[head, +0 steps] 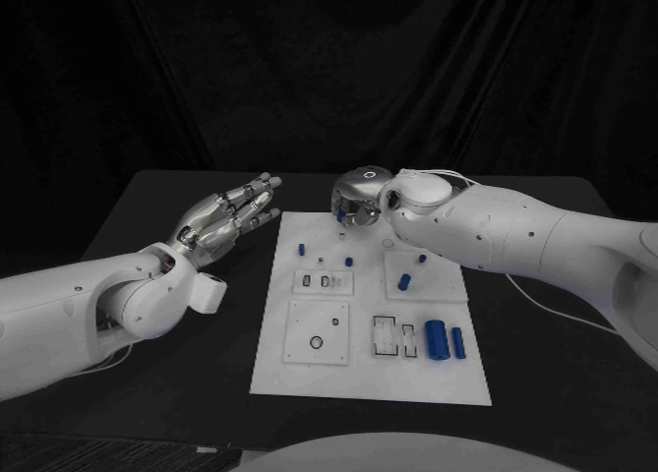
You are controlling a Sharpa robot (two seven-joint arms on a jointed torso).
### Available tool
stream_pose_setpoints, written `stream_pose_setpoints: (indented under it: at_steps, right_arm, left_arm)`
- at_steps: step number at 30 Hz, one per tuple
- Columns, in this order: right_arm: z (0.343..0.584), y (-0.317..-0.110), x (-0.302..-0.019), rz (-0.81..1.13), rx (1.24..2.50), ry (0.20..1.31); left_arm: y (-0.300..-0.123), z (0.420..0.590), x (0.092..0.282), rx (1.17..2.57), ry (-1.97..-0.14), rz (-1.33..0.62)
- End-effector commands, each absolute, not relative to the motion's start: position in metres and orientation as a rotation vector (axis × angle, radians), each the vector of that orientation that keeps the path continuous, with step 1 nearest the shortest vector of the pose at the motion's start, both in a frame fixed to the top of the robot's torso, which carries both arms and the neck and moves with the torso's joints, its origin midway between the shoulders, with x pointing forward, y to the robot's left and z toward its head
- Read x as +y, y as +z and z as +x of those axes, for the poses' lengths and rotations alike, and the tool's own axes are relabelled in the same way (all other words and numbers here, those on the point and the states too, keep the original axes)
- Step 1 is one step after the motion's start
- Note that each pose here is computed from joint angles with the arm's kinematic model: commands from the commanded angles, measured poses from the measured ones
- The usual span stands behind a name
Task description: Assemble the parts on the task board
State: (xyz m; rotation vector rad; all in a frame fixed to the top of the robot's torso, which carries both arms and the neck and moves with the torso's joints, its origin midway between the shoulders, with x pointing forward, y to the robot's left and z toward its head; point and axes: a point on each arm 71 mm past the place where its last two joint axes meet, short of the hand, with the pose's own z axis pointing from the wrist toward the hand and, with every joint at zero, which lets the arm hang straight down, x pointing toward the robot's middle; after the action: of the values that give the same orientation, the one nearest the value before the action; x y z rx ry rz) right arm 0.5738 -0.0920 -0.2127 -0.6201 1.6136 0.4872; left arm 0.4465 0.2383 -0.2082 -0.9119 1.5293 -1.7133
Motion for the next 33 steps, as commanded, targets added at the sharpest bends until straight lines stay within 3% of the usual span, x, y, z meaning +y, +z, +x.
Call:
stream_pose_setpoints:
  at_steps: [1, 15, 33]
  right_arm:
    - [0.5736, -0.2131, -0.0962, -0.607, 1.601, 0.476]
    - [0.5675, -0.2045, -0.0973, -0.598, 1.469, 0.535]
    - [0.5665, -0.2095, -0.1062, -0.593, 1.534, 0.510]
  left_arm:
    - [-0.2049, 0.4475, 0.2382, 1.507, -1.725, -0.896]
    - [-0.2058, 0.4495, 0.2412, 1.507, -1.719, -0.898]
    - [-0.2065, 0.4502, 0.2421, 1.512, -1.722, -0.899]
